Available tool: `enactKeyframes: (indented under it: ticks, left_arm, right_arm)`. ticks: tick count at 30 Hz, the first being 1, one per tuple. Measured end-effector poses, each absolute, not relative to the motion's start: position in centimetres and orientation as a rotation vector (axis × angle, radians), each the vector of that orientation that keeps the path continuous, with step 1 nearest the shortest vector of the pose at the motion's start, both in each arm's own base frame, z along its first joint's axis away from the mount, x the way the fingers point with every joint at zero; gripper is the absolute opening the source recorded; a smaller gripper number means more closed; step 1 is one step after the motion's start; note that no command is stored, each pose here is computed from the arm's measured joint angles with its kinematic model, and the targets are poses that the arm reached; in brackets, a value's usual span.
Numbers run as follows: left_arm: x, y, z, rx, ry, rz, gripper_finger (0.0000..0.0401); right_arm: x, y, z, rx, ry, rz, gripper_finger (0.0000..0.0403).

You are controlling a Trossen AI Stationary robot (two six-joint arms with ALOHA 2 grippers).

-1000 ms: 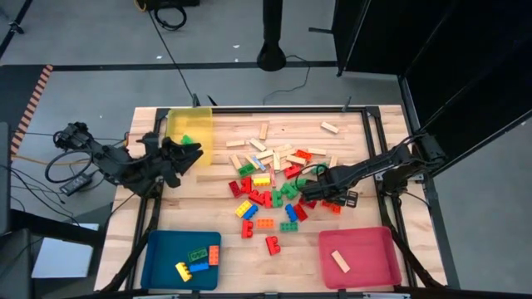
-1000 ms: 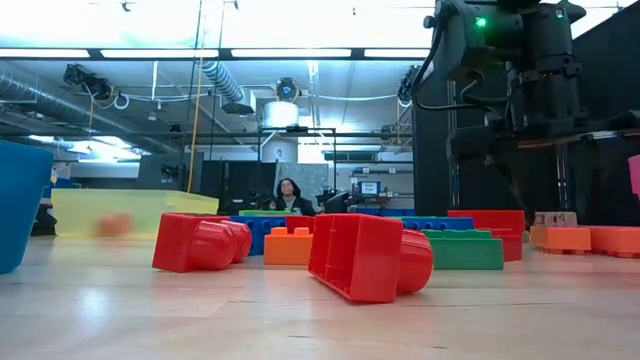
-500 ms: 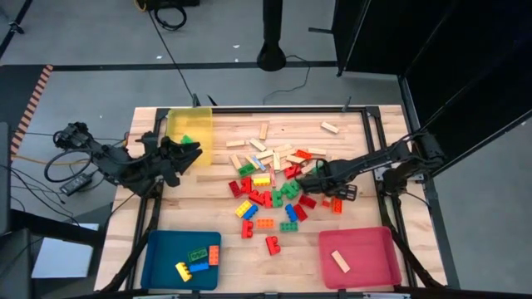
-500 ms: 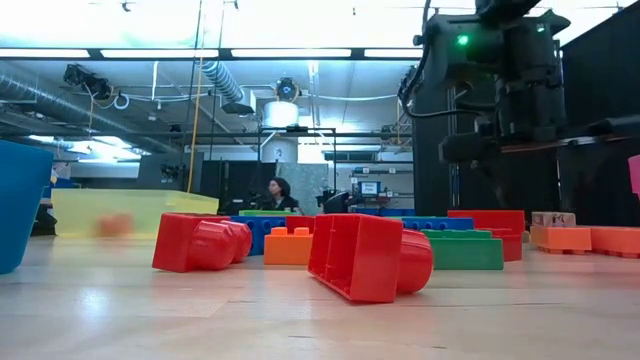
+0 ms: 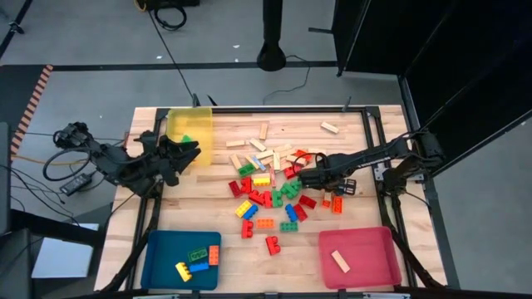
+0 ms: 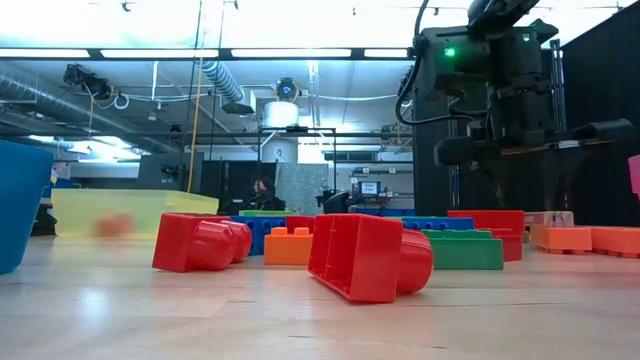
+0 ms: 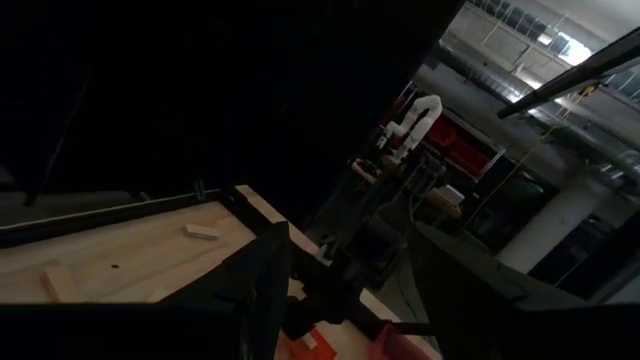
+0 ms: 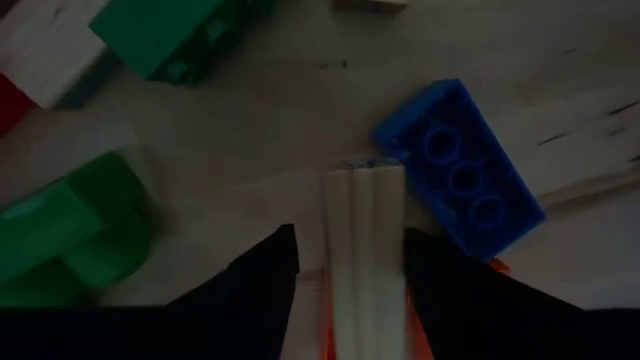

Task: Sort blocks by size
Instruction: Put the wooden block into the red bin

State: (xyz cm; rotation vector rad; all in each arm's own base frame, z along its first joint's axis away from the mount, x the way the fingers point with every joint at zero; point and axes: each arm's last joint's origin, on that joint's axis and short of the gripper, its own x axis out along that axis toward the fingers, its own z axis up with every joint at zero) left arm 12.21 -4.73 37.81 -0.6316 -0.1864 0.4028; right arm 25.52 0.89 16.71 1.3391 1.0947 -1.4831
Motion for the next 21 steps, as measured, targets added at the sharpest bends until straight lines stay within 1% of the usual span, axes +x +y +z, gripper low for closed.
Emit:
enactKeyframes:
  ticks: [4,15,17,18,21]
  left_arm:
    - [12.17,-4.7,37.82,-0.631,-0.187,0.404,0.0209]
    - [12.0,-4.6,37.84,-0.632,-0.187,0.403,0.0209]
    - [11.96,-4.57,37.87,-0.633,-0.189,0.403,0.0209]
    - [11.93,-4.55,37.88,-0.634,-0.19,0.402,0.0209]
    - [11.92,-4.55,37.88,-0.634,-0.189,0.402,0.0209]
  right_arm:
    - [25.52,0.92,16.71,1.347,1.105,-1.48,0.0153]
    - [25.55,0.94,16.71,1.335,1.127,-1.458,0.0016]
    - [25.61,0.94,16.71,1.329,1.127,-1.445,0.001]
    - [25.67,0.93,16.71,1.329,1.124,-1.437,0.0013]
    - [25.87,0.92,16.7,1.336,1.106,-1.422,0.0046]
